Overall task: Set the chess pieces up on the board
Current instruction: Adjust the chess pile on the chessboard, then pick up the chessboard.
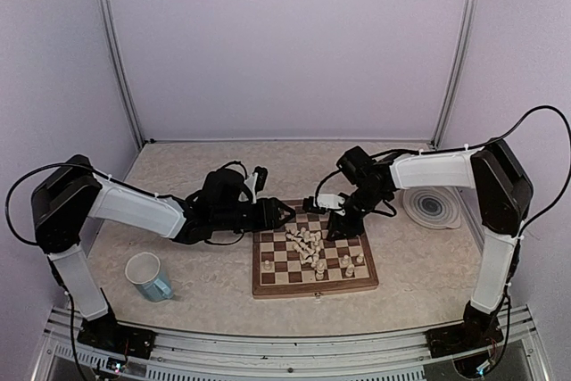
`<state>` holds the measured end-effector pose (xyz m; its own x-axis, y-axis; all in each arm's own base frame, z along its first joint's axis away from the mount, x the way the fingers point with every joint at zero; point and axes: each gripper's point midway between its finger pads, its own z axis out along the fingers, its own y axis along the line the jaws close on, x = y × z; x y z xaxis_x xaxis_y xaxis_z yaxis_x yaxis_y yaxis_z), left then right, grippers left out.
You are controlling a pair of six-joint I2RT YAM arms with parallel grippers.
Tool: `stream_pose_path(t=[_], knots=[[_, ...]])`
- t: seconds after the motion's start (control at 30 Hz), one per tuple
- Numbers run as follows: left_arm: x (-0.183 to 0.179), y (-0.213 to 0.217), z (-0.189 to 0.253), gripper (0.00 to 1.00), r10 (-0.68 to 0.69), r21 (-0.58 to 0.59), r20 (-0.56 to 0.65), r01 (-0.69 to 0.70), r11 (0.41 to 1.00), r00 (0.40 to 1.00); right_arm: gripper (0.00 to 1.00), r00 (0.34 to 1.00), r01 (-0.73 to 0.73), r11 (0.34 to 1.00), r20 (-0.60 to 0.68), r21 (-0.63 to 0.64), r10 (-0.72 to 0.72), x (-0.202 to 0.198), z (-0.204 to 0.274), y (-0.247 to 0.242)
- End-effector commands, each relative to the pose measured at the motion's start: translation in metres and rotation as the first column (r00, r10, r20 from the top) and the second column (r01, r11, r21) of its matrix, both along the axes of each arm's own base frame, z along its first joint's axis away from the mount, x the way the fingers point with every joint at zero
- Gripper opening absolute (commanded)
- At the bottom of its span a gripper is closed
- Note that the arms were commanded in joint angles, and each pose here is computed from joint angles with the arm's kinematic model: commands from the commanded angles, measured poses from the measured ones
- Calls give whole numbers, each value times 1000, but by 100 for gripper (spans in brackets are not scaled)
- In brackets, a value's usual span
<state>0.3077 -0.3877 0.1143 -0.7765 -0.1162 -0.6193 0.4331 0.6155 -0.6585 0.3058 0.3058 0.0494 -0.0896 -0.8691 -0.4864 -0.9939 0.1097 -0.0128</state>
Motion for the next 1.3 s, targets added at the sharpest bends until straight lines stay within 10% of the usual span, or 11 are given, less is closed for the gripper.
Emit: stream_pose_path(t=[0.0,0.63,1.27], knots=[[-3,-5,-1,57,-23,-15,-18,23,1000,1000,35,999,-47,998,-18,46,48,-1,6,10],[-48,-14,-41,2,-114,82,-196,132,988,974,39,960,-224,965,-137,136,242,-20,-9,33],[-9,-24,-59,0,-77,9,-222,82,997,972,23,979,-123,987,-153,103,137,-2,-25,37]])
